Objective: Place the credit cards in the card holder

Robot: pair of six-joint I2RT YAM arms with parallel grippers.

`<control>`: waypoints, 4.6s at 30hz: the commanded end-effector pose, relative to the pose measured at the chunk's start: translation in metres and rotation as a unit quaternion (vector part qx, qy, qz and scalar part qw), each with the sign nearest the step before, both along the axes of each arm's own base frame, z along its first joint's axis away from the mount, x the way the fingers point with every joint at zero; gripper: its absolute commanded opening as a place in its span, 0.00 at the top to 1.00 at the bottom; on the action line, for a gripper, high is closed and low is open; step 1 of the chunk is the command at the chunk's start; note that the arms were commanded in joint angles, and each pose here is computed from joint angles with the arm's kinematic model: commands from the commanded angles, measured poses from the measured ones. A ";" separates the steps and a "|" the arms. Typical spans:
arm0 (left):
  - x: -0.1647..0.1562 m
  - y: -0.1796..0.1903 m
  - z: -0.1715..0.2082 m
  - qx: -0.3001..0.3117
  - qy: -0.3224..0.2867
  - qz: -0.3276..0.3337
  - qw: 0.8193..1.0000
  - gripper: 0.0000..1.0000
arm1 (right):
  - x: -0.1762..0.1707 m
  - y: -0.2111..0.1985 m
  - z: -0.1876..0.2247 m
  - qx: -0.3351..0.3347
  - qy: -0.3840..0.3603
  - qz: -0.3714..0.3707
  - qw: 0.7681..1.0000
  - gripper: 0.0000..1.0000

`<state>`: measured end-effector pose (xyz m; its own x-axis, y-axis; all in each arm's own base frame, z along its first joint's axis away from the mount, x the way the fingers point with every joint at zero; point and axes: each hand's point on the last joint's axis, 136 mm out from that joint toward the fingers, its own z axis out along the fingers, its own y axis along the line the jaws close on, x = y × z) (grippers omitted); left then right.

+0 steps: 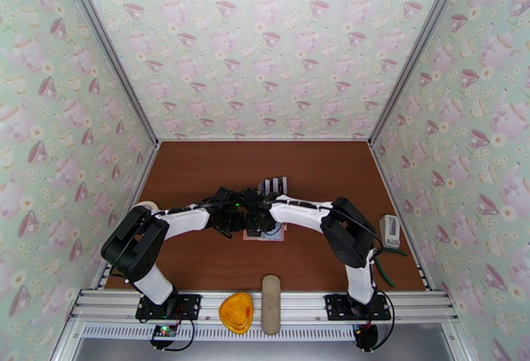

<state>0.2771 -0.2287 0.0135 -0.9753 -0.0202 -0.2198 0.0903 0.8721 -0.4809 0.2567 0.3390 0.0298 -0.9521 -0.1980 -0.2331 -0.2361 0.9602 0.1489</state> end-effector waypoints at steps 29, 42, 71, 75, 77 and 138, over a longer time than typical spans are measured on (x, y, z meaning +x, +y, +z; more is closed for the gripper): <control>-0.002 0.018 0.031 0.028 -0.006 0.002 1.000 0.72 | 0.016 -0.042 0.052 0.099 -0.079 0.001 0.992 0.49; -0.025 -0.021 0.060 -0.020 -0.037 -0.040 0.998 0.70 | 0.028 -0.046 0.043 0.181 -0.042 -0.003 0.983 0.49; -0.041 -0.010 -0.005 0.024 0.012 -0.031 0.999 0.70 | 0.035 -0.045 0.028 0.176 -0.025 -0.005 0.984 0.48; -0.042 -0.007 -0.010 0.032 0.018 -0.032 0.999 0.68 | 0.038 -0.045 0.024 0.172 -0.024 -0.003 0.985 0.48; -0.043 -0.005 -0.012 0.033 0.021 -0.030 0.999 0.67 | 0.039 -0.045 0.022 0.170 -0.024 -0.004 0.985 0.48; -0.044 -0.027 0.009 -0.074 0.015 -0.058 0.995 0.43 | 0.017 -0.013 0.018 0.244 0.025 -0.024 0.969 0.49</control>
